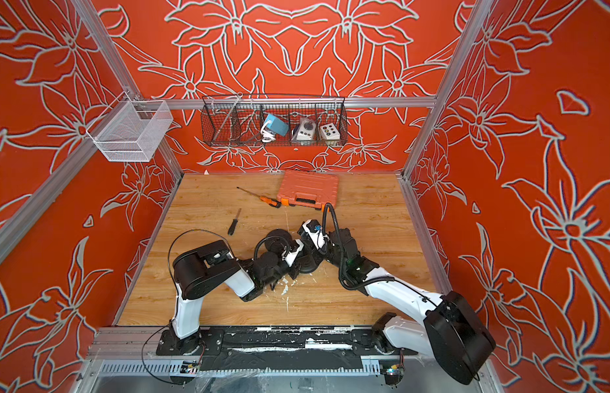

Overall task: Assemble a microphone stand
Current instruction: Screw the microphone stand pole into the microphone stand base.

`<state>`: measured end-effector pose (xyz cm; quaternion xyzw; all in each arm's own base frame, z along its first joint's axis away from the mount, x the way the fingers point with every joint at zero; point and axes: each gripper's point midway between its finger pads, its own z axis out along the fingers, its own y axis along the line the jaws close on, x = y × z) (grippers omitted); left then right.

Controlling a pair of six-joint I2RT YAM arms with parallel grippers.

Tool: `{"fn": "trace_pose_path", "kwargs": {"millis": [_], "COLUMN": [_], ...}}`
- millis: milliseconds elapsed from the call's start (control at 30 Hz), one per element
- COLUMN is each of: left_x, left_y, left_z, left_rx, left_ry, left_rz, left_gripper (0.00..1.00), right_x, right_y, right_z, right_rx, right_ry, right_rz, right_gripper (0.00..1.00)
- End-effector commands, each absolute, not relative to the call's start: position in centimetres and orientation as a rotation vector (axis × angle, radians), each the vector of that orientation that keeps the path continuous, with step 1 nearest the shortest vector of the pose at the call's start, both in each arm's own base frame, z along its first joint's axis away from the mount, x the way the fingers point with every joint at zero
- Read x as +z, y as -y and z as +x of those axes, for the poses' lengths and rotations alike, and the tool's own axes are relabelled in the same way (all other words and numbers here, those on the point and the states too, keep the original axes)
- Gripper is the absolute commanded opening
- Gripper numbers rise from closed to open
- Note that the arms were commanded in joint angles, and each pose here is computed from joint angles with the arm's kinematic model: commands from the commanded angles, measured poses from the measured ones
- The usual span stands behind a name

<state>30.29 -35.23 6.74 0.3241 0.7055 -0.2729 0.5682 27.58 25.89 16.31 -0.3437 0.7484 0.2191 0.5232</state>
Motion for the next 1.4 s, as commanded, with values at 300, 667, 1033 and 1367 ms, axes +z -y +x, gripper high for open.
{"fn": "trace_pose_path", "kwargs": {"millis": [300,667,1033,1367], "left_x": [8.5,5.0,4.4,4.1], "left_y": [36.1,34.1,33.9,34.3], "left_z": [32.1,30.7,29.9,29.6], "left_rx": [-0.61,-0.615,-0.633,-0.654], "left_ry": [-1.601,-1.693,-1.719,-1.72], "left_rz": [0.723,0.698,0.726,0.741], "left_gripper": [0.22,0.08,0.07,0.08], "right_x": [8.8,13.0,17.3,17.7], "right_y": [-23.9,-25.5,-26.5,-27.0], "right_z": [25.7,25.4,26.3,27.8], "right_rx": [0.38,0.622,0.832,0.81], "right_ry": [-2.052,-1.868,-1.652,-1.625], "right_rz": [-0.813,-0.991,-1.223,-1.228], "right_gripper": [0.0,0.4,0.58,0.33]}}
